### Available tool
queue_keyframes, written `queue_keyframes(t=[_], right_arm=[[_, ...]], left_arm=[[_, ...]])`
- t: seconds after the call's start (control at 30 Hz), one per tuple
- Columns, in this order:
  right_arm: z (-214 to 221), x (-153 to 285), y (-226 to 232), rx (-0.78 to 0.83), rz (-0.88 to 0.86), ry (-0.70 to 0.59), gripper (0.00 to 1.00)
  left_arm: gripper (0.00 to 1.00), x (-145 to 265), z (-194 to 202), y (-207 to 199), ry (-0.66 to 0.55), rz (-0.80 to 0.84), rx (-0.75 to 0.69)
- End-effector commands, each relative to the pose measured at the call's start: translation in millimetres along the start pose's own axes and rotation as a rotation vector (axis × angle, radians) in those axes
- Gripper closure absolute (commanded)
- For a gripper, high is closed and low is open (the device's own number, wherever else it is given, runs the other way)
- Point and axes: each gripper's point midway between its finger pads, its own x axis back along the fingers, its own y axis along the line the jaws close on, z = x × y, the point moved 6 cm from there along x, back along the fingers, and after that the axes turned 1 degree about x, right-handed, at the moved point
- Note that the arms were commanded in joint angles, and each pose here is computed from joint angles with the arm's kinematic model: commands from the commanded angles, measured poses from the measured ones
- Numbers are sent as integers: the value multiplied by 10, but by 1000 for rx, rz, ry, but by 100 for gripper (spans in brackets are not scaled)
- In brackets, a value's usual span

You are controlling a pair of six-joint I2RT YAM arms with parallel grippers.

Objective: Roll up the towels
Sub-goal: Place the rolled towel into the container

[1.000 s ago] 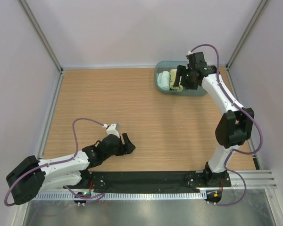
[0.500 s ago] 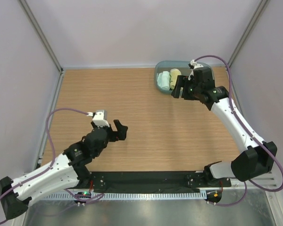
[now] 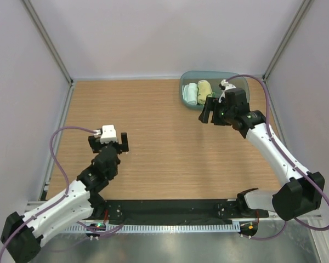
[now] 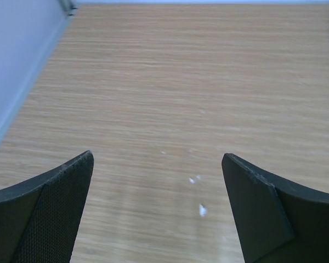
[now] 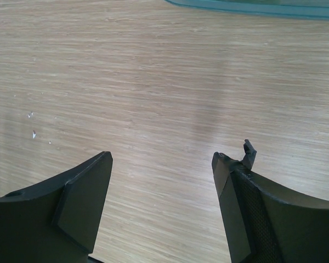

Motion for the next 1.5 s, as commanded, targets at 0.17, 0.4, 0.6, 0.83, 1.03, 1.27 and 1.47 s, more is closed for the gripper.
queue_keyframes(t=[0.17,0.4,0.6,0.83,1.03,1.27,1.47], right_arm=[[-122,110,97,3,-52,-89,19],[-167,113,185,-33,-111,-120,19],[-97,113,183,-28,-118,-114,19],[-87,109,154,-19,-99,-116,19],[-65,74,172,-43,-125,-124,19],[-24,16,197,-58,-142,-112,19],[11,-17,170,-67,-130,-122,19]], left_arm=[[0,-604,-68,627,-19,-204,155],[0,-1071,198,920,120,-256,149],[0,-1426,428,923,164,-199,164],[2,-1684,617,876,212,-114,149],[0,-1447,701,728,102,55,121],[0,-1430,694,704,29,68,123],[0,-1424,697,706,34,68,120]])
